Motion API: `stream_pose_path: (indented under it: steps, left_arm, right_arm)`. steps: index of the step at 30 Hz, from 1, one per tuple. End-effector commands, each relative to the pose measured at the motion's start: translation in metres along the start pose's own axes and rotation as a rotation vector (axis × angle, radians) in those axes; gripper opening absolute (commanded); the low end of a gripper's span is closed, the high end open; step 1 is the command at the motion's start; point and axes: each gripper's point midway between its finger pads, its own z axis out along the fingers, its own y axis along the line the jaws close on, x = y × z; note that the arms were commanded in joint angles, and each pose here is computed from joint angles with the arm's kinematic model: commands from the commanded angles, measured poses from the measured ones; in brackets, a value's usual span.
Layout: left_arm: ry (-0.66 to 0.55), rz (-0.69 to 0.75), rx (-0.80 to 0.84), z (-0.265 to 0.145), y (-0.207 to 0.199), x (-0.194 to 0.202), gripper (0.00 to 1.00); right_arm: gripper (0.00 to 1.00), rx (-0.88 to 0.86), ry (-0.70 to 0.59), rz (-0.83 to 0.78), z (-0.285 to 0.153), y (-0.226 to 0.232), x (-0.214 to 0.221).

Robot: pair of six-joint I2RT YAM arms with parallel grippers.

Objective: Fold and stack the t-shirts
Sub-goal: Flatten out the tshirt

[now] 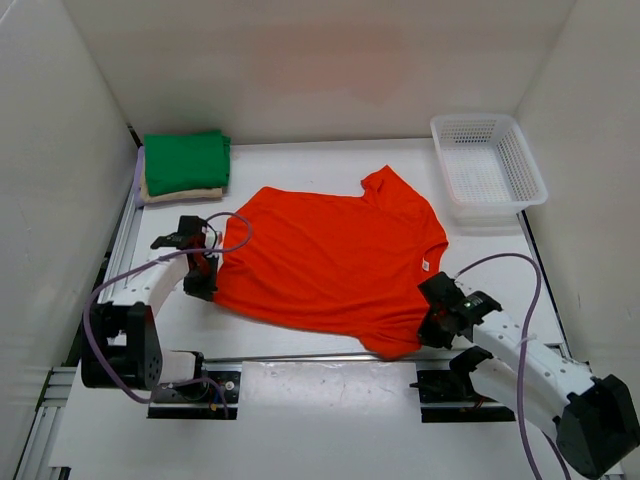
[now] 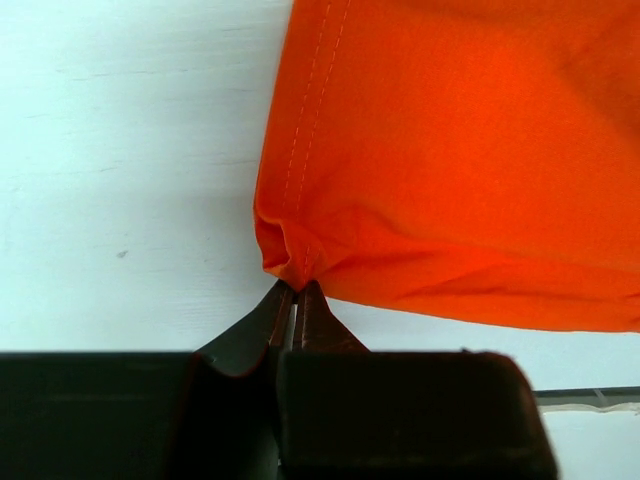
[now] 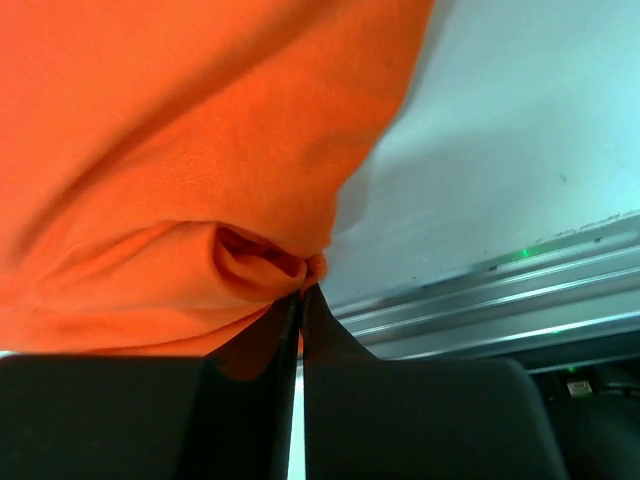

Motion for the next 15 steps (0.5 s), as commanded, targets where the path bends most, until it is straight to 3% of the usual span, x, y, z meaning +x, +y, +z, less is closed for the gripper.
stream_pose_path:
  steps: [1,10,12,14,15]
  left_arm:
    - [-0.070,0.004,-0.039,-0.018,0.007,-0.010,0.10]
    - [-0.143,-0.001,-0.092,-0.046,0.016,-0.020,0.10]
    - [-0.127,0.001,-0.066,-0.045,0.011,-0.035,0.10]
    - [-0.242,0.006,-0.063,-0.074,0.008,-0.095,0.10]
    - [-0.227,0.007,-0.063,-0.069,0.008,-0.120,0.10]
  right_arm:
    - [0.00,-0.011,-0.104,0.062,-0.010,-0.001,-0.017]
    - [0.00,-0.017,-0.149,0.109,-0.047,0.008,-0.036]
    - [0.00,-0.077,-0.239,0.058,-0.066,0.040,-0.076]
    - [0.00,-0.092,-0.278,-0.007,-0.074,0.066,-0.129]
    - [0.00,-0.198,-0.362,-0.009,-0.118,0.101,-0.176]
